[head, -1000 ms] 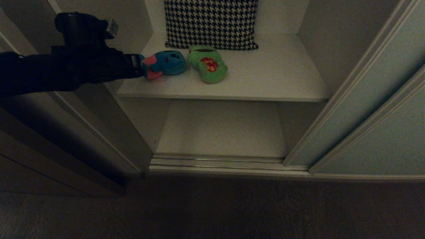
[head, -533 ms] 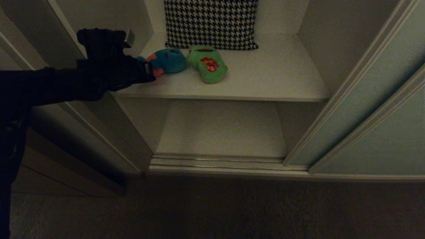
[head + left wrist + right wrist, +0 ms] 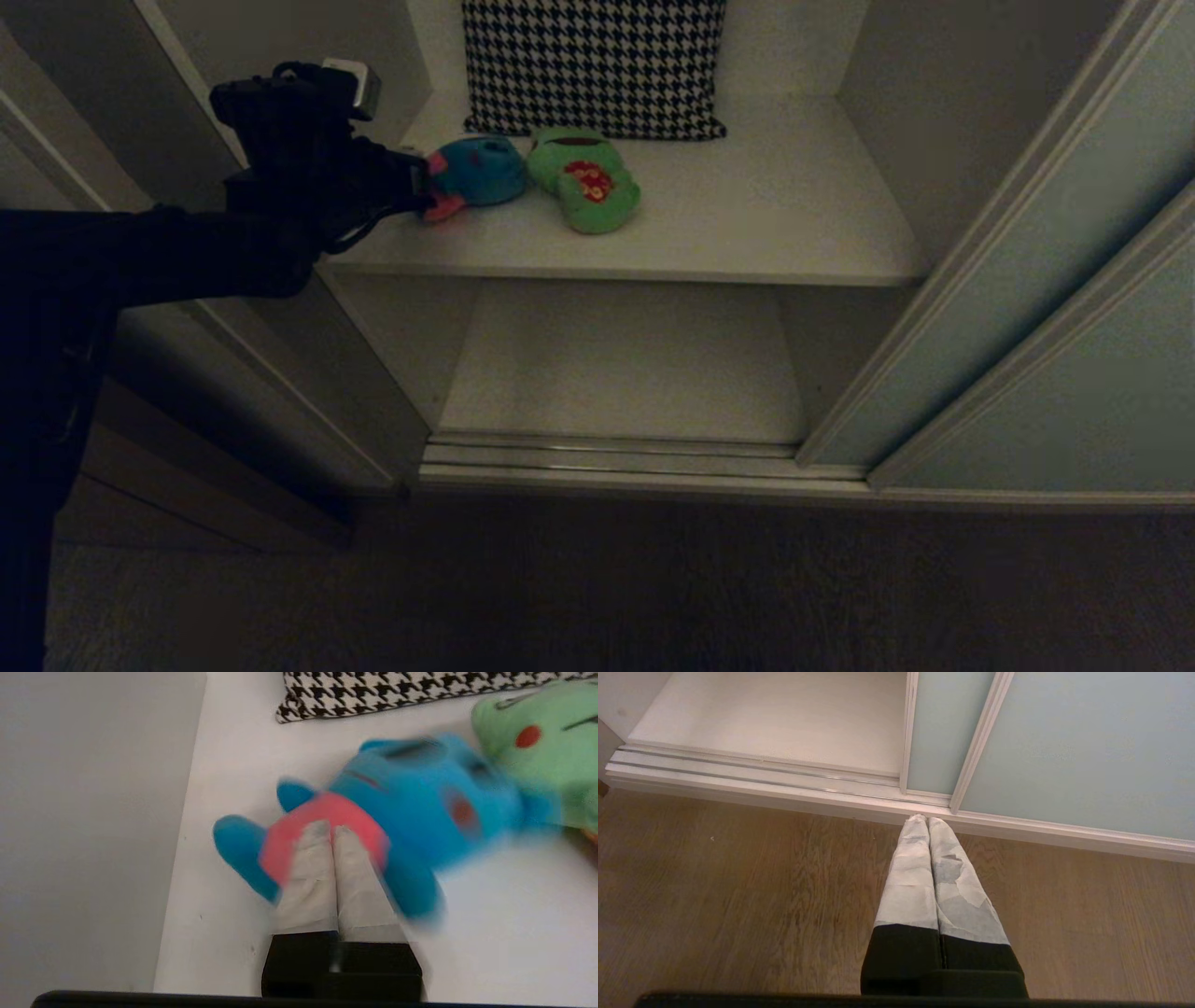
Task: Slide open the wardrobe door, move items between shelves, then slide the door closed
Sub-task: Place the blue doll on the lower shelf
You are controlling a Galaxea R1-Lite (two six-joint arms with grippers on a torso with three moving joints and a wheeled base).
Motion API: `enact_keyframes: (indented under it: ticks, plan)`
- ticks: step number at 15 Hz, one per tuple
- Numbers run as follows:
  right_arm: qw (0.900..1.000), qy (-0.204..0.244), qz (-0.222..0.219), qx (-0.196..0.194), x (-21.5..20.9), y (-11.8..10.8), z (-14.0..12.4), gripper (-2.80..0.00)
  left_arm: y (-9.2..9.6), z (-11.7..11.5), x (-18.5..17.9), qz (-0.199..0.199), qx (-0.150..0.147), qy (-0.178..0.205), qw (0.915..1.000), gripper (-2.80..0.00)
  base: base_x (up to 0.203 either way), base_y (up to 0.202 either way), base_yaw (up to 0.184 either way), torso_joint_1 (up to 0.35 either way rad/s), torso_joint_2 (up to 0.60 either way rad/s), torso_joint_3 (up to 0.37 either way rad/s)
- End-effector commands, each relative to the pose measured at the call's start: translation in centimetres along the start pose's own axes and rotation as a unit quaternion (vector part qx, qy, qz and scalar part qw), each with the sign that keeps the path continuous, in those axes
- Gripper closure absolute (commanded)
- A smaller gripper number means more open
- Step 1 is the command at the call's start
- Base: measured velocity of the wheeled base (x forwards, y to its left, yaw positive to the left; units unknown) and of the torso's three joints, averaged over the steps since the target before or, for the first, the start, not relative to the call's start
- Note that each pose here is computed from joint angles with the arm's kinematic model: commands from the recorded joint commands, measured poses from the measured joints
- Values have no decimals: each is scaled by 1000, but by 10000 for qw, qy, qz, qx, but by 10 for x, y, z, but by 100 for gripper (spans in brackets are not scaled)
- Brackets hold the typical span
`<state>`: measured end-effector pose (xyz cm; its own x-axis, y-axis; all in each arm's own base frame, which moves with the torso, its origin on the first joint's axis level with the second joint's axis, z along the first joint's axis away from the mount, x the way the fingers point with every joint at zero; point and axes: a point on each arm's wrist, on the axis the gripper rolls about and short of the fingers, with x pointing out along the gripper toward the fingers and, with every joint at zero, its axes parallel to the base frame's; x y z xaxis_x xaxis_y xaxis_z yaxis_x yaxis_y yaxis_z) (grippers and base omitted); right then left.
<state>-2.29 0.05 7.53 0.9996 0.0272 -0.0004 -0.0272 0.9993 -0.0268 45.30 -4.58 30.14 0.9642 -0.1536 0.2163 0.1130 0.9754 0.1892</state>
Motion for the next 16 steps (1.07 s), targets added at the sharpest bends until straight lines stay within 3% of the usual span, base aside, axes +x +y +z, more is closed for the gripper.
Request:
enact_keyframes:
  ticks: [1,4,7,11,13,16]
  plan:
    - [10000,-2,2,-4,0,0,0,0,-1,18,-11,-28,3,-74,10000,-280,0,0,0,0,0,0]
    - [10000,-2,2,-4,0,0,0,0,-7,23,-20,-187,34,253,9995,-280,0,0,0,0,0,0]
    - [10000,-2,2,-4,0,0,0,0,-6,23,-21,-257,333,329,9986,-280,0,0,0,0,0,0]
    - [10000,-2,2,-4,0,0,0,0,-9,3,-14,-579,914,623,9922,-280,0,0,0,0,0,0]
    - [10000,-2,2,-4,0,0,0,0,-10,-8,-11,-698,1047,873,9882,-280,0,0,0,0,0,0]
    - [10000,-2,2,-4,0,0,0,0,-12,-18,-4,-731,1120,953,9864,-280,0,0,0,0,0,0]
